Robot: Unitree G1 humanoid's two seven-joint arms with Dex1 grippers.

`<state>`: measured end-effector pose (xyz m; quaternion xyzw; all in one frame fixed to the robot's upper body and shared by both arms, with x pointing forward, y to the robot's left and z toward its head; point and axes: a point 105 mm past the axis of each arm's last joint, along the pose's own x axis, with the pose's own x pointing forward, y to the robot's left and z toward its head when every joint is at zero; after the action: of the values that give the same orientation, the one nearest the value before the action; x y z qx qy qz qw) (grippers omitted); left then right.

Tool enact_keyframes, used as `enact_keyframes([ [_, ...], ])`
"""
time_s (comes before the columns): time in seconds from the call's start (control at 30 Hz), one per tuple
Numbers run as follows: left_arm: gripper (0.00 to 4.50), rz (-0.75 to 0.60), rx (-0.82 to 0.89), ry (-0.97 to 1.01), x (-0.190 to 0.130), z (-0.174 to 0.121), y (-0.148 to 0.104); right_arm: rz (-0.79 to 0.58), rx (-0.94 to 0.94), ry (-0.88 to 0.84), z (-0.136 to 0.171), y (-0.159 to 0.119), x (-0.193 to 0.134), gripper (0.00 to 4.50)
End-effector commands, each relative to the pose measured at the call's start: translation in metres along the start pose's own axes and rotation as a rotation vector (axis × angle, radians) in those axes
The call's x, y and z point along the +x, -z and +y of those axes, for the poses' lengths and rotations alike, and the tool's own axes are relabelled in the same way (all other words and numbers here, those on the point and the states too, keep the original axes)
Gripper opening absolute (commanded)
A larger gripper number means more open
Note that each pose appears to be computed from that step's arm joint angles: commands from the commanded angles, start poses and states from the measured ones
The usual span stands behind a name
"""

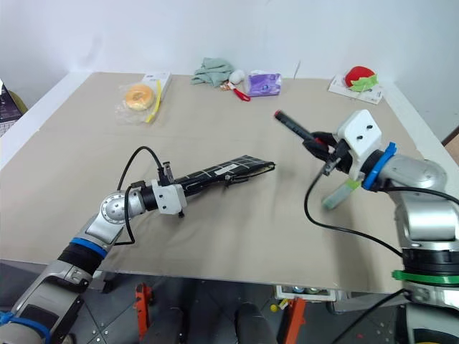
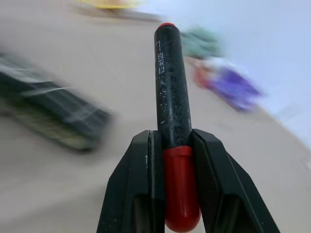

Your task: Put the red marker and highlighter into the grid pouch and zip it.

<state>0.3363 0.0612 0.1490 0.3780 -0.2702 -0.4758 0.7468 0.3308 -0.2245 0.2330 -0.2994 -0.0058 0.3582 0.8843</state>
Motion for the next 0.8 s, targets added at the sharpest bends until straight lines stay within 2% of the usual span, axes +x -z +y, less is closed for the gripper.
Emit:
enact_keyframes([
  [0.03,0.00,-0.039,0.027,-0.040,0.002,0.014,-0.009,0.105,-0.060,-0.198,0.019,-0.001,-0.013,0.55],
  [0.17,0.00,-0.037,0.028,-0.046,0.002,0.015,-0.008,0.186,-0.129,-0.232,0.023,0.010,-0.009,0.55],
  [0.43,0.00,-0.040,0.029,-0.045,0.002,0.013,-0.010,0.225,-0.184,-0.246,0.027,0.020,0.004,0.55],
  [0.53,0.00,-0.042,0.028,-0.042,0.002,0.013,-0.010,0.216,-0.211,-0.248,0.027,0.017,0.009,0.55],
  [0.8,0.00,-0.061,0.012,-0.023,0.008,0.009,-0.013,0.092,-0.343,-0.373,0.062,-0.012,0.045,0.55],
])
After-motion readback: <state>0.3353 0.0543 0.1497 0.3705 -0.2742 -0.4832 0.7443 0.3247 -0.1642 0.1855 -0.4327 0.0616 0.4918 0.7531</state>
